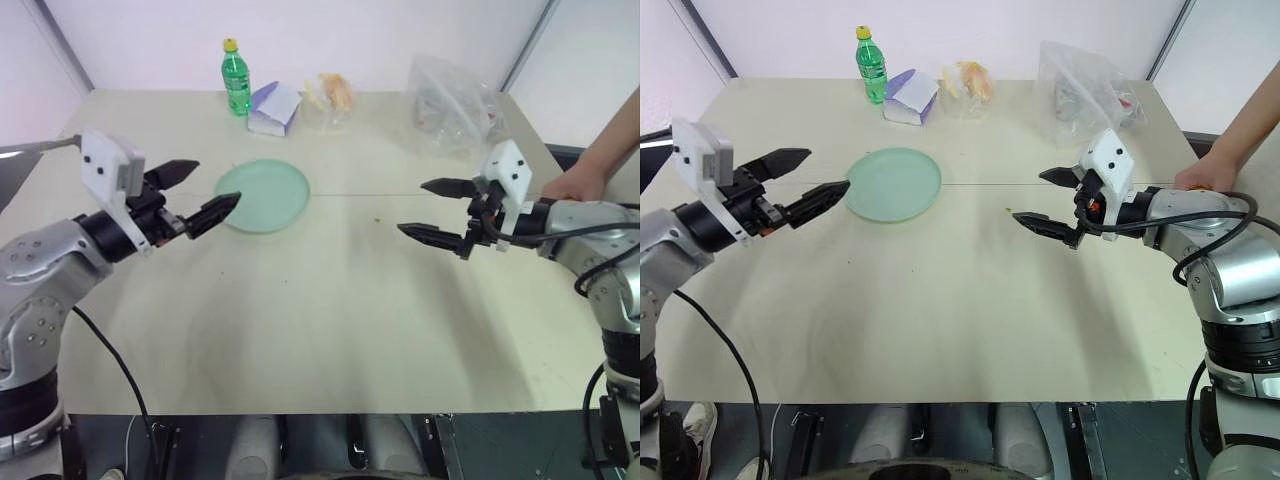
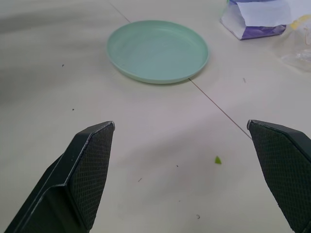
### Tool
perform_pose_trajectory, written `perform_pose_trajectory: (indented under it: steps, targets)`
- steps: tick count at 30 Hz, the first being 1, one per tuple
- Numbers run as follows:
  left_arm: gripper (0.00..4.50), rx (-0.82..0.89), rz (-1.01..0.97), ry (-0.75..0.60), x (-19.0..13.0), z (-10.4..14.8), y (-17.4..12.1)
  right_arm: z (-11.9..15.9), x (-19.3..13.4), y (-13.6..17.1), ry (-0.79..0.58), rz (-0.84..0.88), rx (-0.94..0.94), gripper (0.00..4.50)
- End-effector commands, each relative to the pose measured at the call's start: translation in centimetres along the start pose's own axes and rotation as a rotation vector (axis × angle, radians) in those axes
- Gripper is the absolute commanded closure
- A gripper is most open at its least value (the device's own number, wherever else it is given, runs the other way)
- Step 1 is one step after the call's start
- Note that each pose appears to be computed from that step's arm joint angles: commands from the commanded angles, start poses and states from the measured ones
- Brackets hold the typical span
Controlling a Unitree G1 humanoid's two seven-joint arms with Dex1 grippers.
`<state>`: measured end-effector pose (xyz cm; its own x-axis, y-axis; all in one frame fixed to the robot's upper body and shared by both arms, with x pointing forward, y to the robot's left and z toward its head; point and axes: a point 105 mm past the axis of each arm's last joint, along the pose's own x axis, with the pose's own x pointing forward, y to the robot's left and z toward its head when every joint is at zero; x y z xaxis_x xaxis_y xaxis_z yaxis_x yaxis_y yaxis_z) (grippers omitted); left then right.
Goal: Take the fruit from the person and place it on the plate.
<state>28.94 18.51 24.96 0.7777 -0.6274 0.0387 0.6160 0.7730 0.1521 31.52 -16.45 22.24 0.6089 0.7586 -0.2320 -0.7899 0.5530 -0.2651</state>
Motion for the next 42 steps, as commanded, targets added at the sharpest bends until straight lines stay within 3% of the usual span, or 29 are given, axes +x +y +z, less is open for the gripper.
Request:
perform_pose_trajectory:
  steps: [1, 42]
  targets:
    - [0.02, 0.039, 0.005, -0.044, -0.3, 1.3, -0.3, 1.2, -0.6, -0.1, -0.028, -0.014, -0.042, 0.00]
    - [0.02, 0.040, -0.026, -0.101, 1.2, 2.4, -0.8, 1.6, -0.2, -0.4, -0.040, -0.032, -0.049, 0.00]
